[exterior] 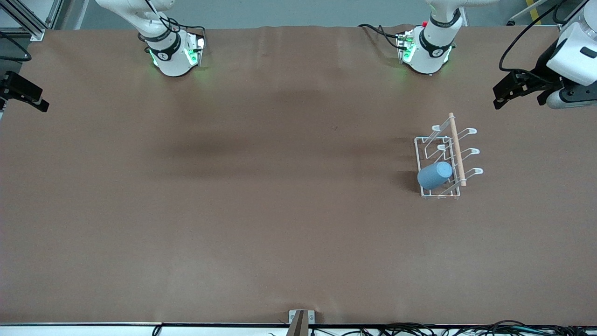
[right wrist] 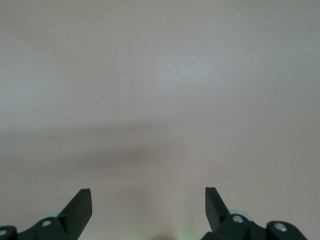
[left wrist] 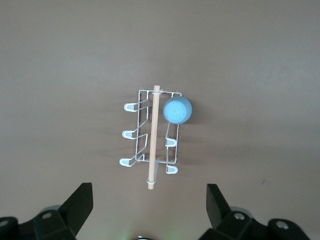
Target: Hang cup on cup holder
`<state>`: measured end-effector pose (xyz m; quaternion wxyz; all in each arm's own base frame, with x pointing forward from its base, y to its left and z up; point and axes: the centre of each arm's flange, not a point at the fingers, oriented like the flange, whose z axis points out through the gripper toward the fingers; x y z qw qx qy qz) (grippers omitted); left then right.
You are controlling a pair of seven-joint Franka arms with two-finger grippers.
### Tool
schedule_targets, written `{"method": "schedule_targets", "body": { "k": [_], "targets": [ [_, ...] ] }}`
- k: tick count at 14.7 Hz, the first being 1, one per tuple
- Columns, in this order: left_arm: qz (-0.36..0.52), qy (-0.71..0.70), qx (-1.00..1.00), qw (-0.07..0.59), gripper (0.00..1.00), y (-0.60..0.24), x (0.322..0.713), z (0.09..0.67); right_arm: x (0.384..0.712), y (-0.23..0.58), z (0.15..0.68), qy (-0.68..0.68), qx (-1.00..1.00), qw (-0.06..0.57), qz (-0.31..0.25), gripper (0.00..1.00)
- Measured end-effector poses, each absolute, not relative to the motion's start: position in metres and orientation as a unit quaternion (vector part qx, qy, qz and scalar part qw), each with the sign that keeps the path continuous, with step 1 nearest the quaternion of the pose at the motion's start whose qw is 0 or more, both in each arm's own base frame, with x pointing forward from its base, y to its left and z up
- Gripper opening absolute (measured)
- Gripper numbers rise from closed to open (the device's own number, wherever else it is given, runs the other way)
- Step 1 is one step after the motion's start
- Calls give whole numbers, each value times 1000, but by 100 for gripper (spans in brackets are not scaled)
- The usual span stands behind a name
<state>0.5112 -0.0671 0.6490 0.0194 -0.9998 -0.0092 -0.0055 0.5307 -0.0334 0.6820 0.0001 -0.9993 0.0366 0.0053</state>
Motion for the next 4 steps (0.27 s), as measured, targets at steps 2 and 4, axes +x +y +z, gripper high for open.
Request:
{"method": "schedule_targets", "body": {
  "k": [2, 4],
  "targets": [
    [-5, 16, -1000, 20, 100, -67, 511, 649, 531, -33, 682, 37, -999, 0, 5, 100],
    [-5, 25, -999, 20, 100, -67, 511, 649, 531, -33, 682, 37, -999, 0, 5, 100]
  ]
}}
